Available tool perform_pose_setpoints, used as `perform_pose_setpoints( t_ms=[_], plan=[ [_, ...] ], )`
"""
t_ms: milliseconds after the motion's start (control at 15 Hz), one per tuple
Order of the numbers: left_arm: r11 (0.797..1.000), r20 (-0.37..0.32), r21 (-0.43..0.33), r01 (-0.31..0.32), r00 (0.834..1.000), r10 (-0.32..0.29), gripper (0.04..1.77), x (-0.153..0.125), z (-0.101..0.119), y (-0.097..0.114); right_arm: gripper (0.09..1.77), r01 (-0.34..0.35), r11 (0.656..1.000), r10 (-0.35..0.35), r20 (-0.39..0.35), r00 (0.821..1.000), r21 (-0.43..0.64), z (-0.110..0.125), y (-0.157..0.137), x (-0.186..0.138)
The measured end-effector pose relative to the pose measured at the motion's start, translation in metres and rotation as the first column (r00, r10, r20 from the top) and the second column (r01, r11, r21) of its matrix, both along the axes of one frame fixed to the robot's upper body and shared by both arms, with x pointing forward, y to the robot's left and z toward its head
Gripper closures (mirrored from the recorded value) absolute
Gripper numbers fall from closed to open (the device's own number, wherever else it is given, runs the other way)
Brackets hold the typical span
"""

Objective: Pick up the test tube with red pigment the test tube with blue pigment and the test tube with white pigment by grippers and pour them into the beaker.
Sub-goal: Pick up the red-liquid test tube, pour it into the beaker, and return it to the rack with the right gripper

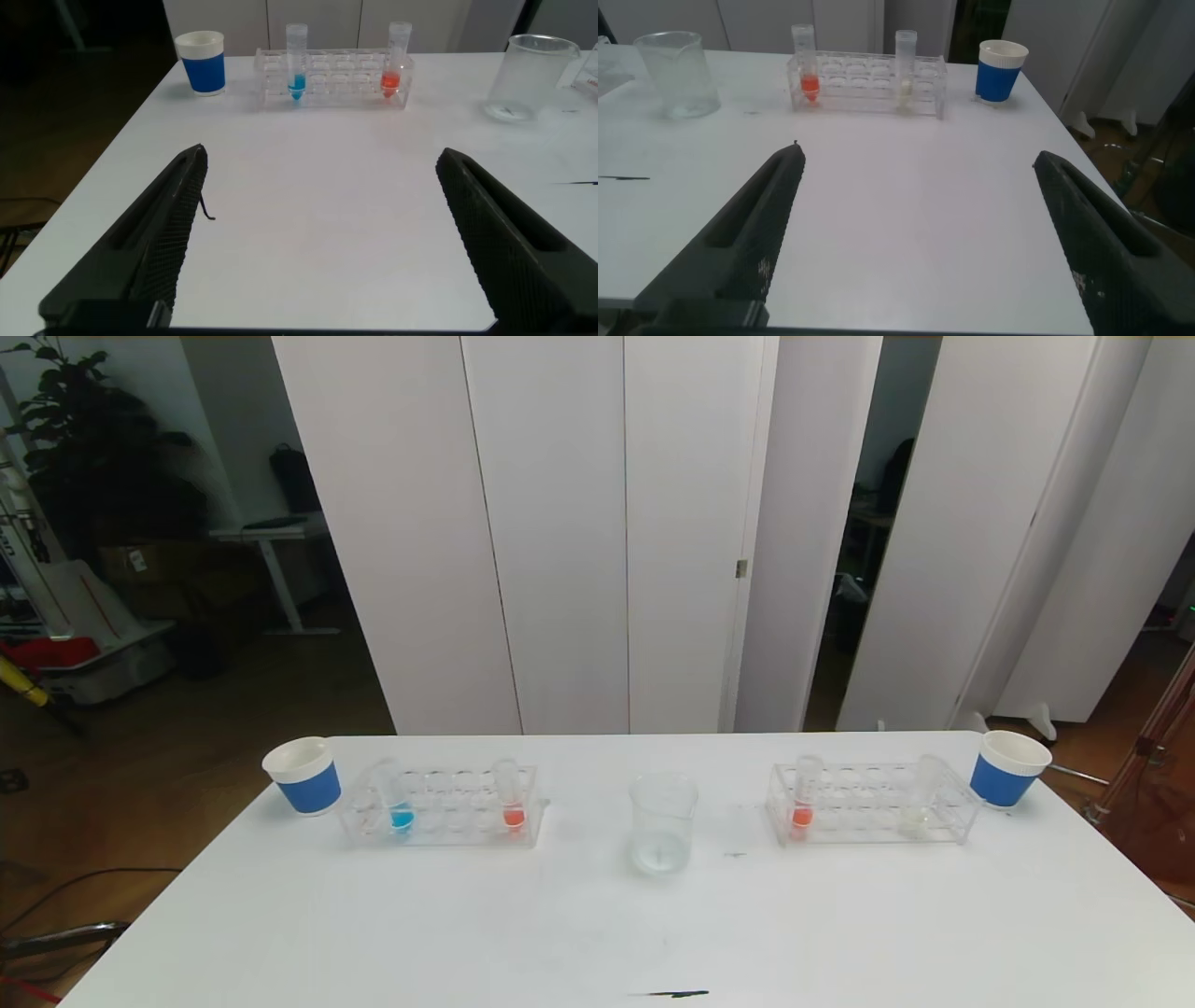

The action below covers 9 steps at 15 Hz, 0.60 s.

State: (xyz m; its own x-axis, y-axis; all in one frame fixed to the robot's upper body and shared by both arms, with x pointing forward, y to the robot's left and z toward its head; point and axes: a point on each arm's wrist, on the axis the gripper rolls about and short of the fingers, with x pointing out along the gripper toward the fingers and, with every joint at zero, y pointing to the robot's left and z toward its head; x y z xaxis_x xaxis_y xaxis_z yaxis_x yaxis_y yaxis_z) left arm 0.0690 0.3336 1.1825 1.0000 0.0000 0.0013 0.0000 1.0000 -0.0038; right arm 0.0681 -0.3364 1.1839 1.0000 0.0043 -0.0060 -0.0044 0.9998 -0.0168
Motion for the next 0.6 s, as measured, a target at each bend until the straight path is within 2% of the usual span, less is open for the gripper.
perform_pose_setpoints(
  t_ms=[600],
  plan=[
    [1.000,0.000,0.000,0.000,1.000,0.000,0.06,0.0000,0.0000,0.0000,0.11,0.000,1.000,0.000,0.000,1.000,0.000,0.0000,0.0000,0.0000]
  ],
)
